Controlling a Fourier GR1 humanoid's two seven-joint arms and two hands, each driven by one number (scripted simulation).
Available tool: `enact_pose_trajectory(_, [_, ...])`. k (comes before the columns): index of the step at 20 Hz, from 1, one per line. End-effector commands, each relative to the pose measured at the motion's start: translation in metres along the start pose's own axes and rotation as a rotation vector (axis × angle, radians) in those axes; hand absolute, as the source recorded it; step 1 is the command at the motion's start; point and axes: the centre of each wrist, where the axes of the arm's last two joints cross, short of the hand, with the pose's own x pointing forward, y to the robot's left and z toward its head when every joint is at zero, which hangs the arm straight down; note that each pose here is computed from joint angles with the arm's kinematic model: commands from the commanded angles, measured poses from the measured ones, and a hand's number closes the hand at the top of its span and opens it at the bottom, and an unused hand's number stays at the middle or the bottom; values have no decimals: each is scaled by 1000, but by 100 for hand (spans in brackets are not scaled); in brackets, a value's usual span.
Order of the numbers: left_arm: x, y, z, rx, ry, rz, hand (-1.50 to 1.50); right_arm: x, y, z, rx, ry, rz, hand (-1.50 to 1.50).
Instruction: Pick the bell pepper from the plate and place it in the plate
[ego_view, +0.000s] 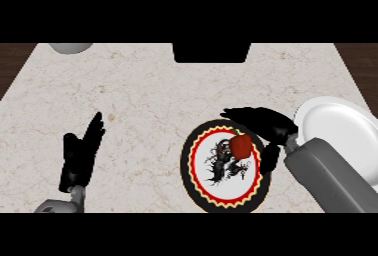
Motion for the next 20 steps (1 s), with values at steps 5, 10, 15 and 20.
enact_pose_trajectory(5, [-3,-7,10,8,-15,-3,0,6,21,-13,29,6,21,-150])
enact_pose_trajectory(10, [-6,5,13,10,-11,-13,0,-14,2,-28,41,7,9,-150])
enact_pose_trajectory(15, [0,17,11,11,3,3,0,-19,17,-37,47,28,6,-150])
enact_pose_trajectory(20, [11,13,7,-8,-9,-9,0,-4,36,-35,64,28,16,-150])
